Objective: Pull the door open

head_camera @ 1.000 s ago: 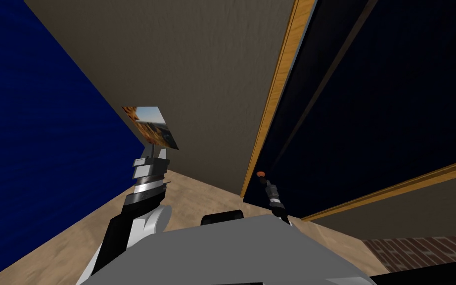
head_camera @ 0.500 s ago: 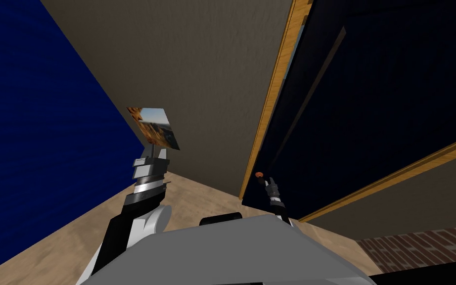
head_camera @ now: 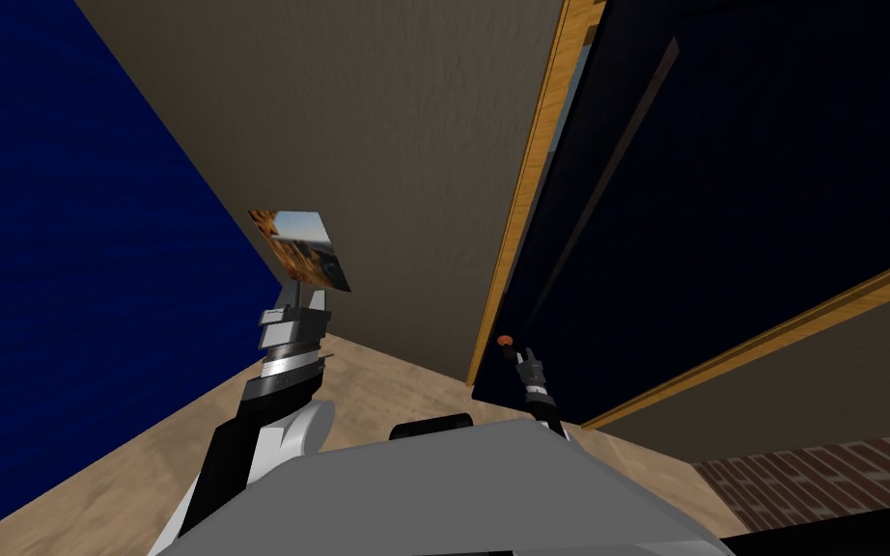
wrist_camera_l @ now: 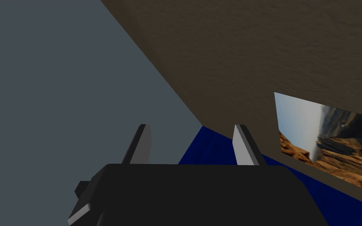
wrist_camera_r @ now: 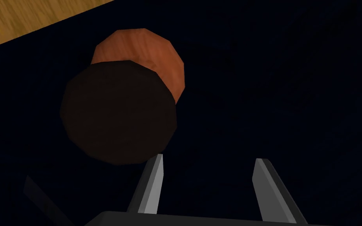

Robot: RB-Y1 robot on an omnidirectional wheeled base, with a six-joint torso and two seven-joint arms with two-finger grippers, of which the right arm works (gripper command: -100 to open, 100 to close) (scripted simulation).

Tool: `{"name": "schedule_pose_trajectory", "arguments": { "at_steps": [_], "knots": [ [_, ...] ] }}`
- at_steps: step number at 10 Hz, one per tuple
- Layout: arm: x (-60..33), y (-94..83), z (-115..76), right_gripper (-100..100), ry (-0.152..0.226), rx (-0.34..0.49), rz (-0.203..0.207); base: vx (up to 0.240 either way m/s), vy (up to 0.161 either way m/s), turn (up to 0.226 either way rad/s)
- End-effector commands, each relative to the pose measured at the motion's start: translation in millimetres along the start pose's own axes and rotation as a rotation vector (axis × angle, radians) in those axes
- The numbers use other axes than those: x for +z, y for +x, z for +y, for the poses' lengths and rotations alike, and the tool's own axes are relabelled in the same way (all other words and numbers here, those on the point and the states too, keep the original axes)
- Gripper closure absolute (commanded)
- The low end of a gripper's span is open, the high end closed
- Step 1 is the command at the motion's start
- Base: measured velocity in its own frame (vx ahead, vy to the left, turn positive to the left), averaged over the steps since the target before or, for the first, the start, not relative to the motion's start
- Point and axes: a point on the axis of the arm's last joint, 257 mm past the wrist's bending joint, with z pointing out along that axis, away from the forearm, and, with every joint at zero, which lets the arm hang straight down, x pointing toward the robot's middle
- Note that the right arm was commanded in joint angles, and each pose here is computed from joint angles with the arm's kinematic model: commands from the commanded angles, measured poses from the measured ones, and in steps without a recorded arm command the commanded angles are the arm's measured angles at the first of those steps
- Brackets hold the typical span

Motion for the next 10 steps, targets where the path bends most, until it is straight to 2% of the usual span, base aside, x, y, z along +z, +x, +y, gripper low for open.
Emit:
{"name": "schedule_pose_trajectory", "arguments": {
  "at_steps": [1,2,10],
  "knots": [
    [-6.4,8.3,-14.7,-100,0.032,0.048,0.001,-0.026,0.001,-0.01],
    [-6.4,8.3,-14.7,-100,0.032,0.048,0.001,-0.007,0.004,0.01],
    [-8.8,15.7,-19.6,-100,0.04,0.274,-0.012,-0.026,0.0,0.003]
  ]
}}
